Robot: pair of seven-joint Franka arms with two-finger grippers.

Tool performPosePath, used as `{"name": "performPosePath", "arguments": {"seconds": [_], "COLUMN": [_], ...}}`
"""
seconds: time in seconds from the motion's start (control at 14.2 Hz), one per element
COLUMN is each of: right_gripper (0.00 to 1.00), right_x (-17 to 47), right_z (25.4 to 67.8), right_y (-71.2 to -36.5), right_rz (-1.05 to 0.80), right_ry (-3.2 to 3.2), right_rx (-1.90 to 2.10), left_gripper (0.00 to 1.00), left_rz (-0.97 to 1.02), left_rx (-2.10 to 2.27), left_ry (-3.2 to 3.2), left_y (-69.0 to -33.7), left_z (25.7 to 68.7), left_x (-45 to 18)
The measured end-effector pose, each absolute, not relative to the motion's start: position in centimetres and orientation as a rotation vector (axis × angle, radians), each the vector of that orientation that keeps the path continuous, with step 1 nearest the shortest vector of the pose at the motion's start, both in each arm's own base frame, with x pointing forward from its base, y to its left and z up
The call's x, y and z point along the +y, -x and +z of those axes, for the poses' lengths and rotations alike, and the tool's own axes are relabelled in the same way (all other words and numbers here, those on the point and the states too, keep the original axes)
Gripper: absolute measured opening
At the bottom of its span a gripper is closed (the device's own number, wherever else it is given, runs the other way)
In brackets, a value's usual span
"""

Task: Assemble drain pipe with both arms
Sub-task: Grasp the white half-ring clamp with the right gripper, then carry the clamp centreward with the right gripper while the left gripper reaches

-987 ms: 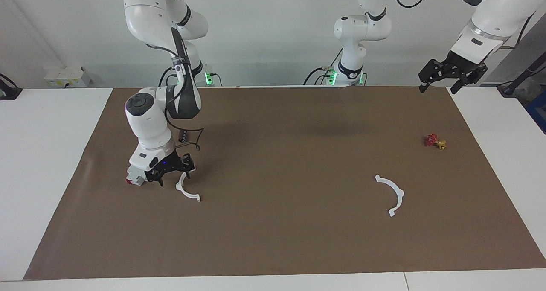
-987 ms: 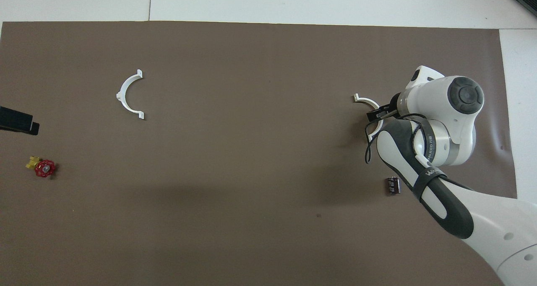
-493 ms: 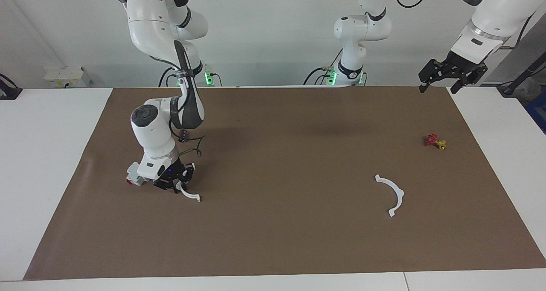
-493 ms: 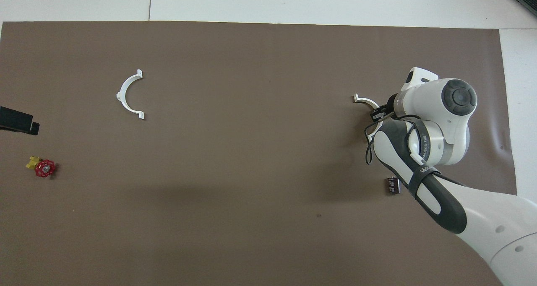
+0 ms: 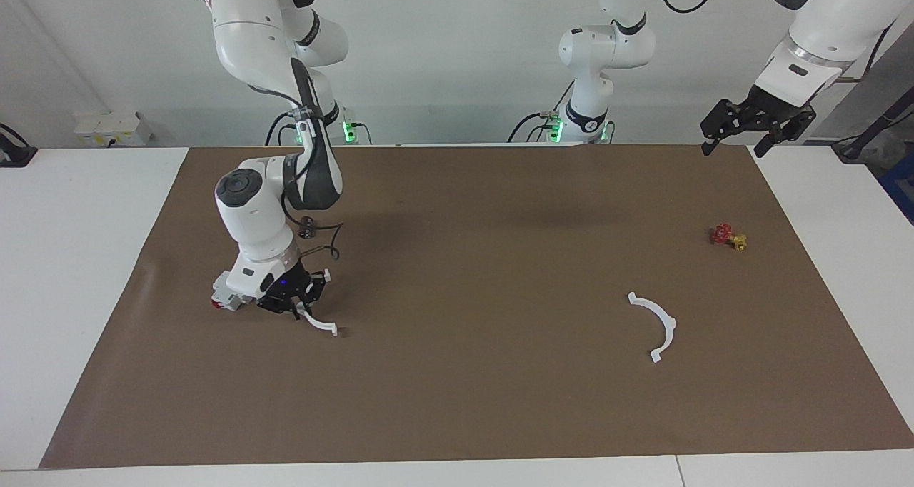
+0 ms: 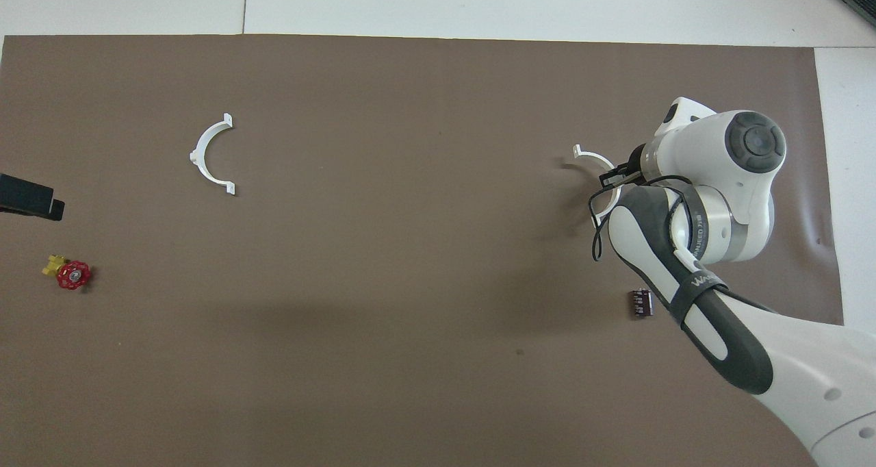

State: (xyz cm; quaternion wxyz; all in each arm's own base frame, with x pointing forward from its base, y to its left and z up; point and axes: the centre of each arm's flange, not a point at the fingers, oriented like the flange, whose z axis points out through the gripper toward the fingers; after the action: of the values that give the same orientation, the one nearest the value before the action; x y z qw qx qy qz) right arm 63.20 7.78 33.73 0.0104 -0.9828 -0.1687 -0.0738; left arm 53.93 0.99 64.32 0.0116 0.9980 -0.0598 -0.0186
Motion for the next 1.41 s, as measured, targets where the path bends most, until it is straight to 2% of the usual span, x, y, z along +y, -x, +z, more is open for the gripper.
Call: {"name": "performPosePath", "arguments": {"seconds": [0.21,0.42,0.63,0.85,1.13,1.41], "right_gripper": [0.21,0.21,0.21,0.21,0.21,0.21], "right_x": [14.5,21.5,28.1,32.1,34.2,34.4], "right_z": [38.5,39.6,38.4,36.3,32.8,31.4], "right_y": [-61.6,-59.7,-57.5,-55.7,-54.8,-55.1], "right_rz": [-0.197,-0.201,-0.212,-0.195,-0.227,-0.253], "right_ry": [3.055,3.044,3.027,3.033,3.103,3.108], "right_rx": [-0.404,-0.289,-0.238,-0.301,-0.472,-0.397], "left_gripper": [1.0,1.0,1.0,1.0,1.0,1.0], "left_rz": [-0.058,-0.058,-0.058,-0.058,-0.059,-0.061], "left_rx": [-0.187,-0.186,-0.186,-0.186,-0.186,-0.187], "left_ry": [-3.112,-3.112,-3.112,-3.112,-3.112,-3.112], "left_y": [-53.9,-53.9,-53.9,-53.9,-53.9,-53.9], "left_z": [64.3,64.3,64.3,64.3,64.3,64.3], "left_x": [1.0,1.0,1.0,1.0,1.0,1.0]}}
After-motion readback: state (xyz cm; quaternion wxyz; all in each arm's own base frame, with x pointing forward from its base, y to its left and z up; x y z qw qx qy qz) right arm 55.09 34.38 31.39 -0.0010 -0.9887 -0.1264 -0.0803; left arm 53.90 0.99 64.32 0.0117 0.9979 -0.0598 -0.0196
